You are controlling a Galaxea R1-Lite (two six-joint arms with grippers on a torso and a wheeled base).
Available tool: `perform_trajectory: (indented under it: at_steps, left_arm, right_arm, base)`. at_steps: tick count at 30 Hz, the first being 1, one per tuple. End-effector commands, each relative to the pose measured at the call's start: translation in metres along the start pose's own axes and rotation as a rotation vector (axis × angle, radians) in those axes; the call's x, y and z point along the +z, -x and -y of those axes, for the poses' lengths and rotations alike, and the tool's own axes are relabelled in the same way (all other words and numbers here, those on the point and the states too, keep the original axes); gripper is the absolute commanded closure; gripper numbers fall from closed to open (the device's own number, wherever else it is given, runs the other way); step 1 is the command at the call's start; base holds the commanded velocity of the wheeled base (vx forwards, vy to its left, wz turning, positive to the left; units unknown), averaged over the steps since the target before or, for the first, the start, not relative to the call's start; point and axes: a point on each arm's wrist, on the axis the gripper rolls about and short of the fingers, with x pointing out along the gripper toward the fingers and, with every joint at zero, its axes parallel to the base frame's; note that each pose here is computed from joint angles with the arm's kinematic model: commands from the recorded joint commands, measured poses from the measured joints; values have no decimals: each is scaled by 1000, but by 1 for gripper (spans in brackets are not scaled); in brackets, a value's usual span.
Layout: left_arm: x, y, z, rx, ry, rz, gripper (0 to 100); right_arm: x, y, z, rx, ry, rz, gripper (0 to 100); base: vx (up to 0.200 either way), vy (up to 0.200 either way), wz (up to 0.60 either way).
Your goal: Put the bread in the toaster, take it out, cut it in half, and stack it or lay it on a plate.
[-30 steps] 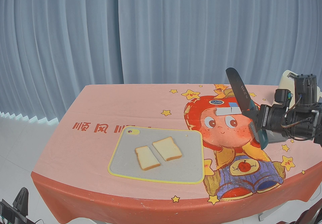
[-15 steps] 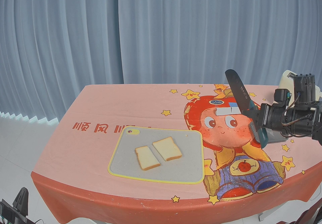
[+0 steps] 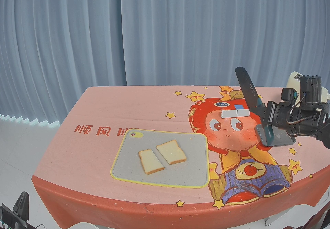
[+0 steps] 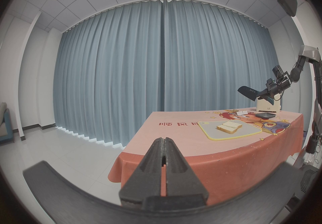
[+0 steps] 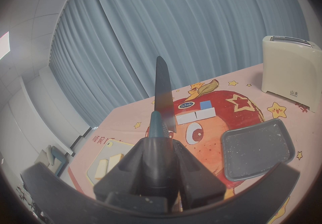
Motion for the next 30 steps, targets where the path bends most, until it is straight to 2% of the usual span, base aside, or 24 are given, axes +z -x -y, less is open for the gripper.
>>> perform_trajectory:
  at_steps: [1,30]
  left_arm:
    - [-5,-1,0,0,0,-12,100]
    - [-5,-1,0,0,0,-12,100]
  right_arm:
    - [0,-2,3,-8,-4,-2,100]
    - [1,-3,5,-18,-7,-1,100]
  base:
    - [0,0,0]
    - [0,0,0]
